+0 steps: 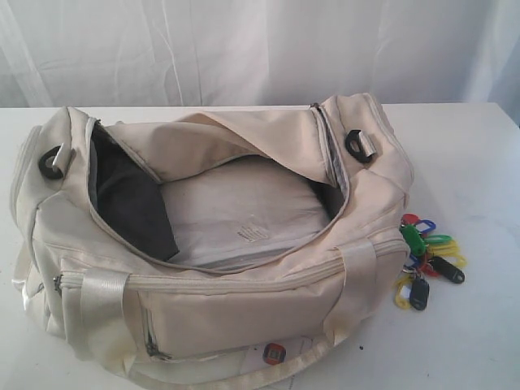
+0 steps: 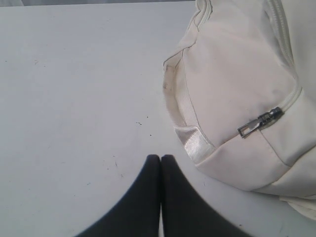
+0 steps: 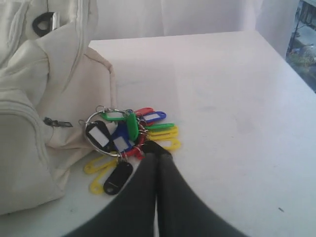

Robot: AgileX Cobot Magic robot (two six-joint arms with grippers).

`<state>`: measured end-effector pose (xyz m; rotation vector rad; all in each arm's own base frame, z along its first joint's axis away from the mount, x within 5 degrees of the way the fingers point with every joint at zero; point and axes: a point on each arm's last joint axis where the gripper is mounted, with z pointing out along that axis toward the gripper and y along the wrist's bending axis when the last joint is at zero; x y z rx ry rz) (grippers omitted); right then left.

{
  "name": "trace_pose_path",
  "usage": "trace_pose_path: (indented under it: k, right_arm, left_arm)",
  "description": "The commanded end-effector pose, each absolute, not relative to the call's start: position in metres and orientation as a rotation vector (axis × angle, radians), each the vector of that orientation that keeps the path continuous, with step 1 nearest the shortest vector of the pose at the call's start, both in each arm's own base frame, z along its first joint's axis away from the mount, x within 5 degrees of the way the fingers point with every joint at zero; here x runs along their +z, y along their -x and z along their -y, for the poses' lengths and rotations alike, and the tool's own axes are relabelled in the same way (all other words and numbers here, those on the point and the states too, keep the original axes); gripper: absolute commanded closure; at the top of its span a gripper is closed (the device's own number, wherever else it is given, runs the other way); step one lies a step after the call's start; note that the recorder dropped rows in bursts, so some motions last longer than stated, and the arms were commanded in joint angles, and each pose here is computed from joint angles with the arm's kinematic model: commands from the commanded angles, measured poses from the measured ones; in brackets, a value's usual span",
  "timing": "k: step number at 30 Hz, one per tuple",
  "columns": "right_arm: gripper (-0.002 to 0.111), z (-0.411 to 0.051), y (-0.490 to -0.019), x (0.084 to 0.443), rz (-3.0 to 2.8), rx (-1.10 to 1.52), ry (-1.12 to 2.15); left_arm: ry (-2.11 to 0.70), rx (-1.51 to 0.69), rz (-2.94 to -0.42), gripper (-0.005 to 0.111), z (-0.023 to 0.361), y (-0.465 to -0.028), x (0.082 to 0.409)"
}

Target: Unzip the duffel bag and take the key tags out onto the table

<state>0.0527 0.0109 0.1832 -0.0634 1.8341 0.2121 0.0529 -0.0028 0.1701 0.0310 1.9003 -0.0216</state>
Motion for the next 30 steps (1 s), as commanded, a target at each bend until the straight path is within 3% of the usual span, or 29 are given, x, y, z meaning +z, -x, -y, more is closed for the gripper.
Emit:
trace_pose_path:
  k: [1,30]
  right_arm:
    - [0.108,-0.0081,-0.0533,0.1838,-1.809,0.139,0.096]
    - [0.108,-0.0099,-0.0533,0.1852,-1.789,0.150,0.147]
  left_arm:
    - [-0.024,-0.031,-1.902,0.107,0.0030,-0.0525,0.1690]
    - [-0.025,-0.030,-1.902,0.107,0.0030,-0.0525,0.1690]
